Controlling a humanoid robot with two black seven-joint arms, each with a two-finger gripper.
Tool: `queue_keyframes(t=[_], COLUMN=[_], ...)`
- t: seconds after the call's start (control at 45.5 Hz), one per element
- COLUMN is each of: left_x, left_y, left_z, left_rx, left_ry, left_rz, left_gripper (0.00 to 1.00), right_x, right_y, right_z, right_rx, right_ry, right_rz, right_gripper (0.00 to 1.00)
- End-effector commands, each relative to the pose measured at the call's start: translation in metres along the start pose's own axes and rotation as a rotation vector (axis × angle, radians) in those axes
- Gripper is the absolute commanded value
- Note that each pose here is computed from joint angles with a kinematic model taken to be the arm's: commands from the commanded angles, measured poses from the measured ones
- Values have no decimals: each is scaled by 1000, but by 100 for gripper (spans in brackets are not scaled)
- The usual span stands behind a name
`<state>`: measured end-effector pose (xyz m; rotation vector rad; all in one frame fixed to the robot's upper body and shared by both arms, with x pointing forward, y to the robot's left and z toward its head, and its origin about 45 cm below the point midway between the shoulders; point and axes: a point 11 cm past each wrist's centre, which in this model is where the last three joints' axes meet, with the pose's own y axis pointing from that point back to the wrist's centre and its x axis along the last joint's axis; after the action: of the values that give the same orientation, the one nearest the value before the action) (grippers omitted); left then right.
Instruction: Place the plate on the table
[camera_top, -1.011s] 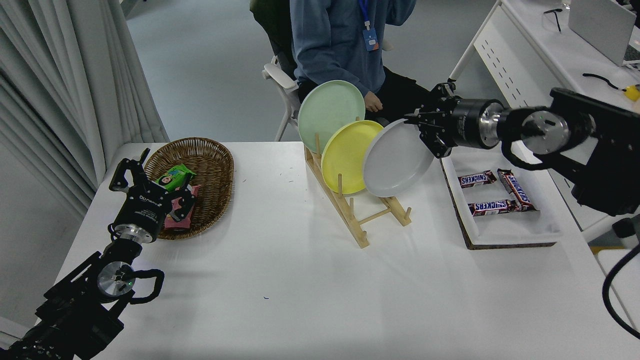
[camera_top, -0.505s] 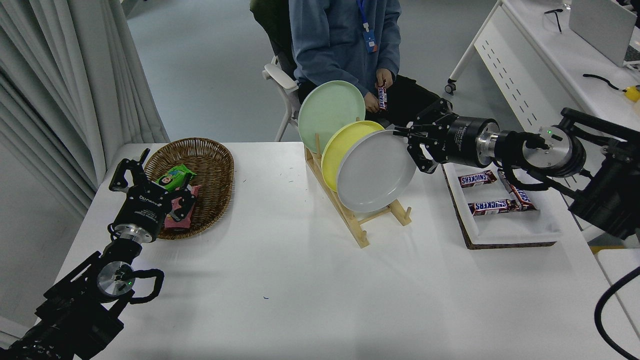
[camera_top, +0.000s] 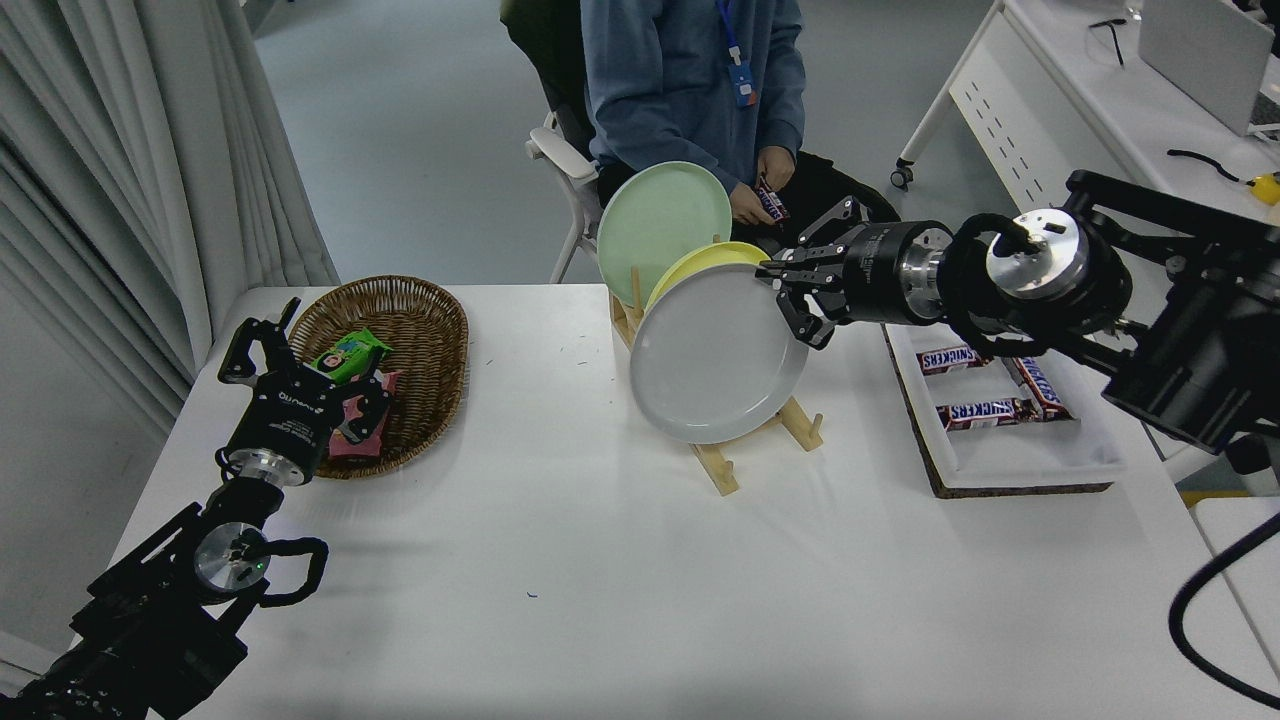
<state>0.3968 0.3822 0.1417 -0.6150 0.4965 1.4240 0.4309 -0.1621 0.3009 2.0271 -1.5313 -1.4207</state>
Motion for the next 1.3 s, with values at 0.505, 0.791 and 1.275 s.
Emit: queue_keyframes(t=[0.505, 0.791, 1.275], left_x=[0, 0, 0], left_y=[0, 0, 0], left_z=[0, 0, 0], left_rx=[1, 0, 0], left_ry=[0, 0, 0], left_rz=[-1, 1, -1], left_gripper=[100, 100, 100], right_x=[-33, -18, 15], right_y=[-21, -46, -100], right_z=[74, 106, 131], right_rx=[-251, -362, -369], right_ry=[-201, -354, -571], right_rz=[106, 134, 260], right_gripper=[0, 0, 0])
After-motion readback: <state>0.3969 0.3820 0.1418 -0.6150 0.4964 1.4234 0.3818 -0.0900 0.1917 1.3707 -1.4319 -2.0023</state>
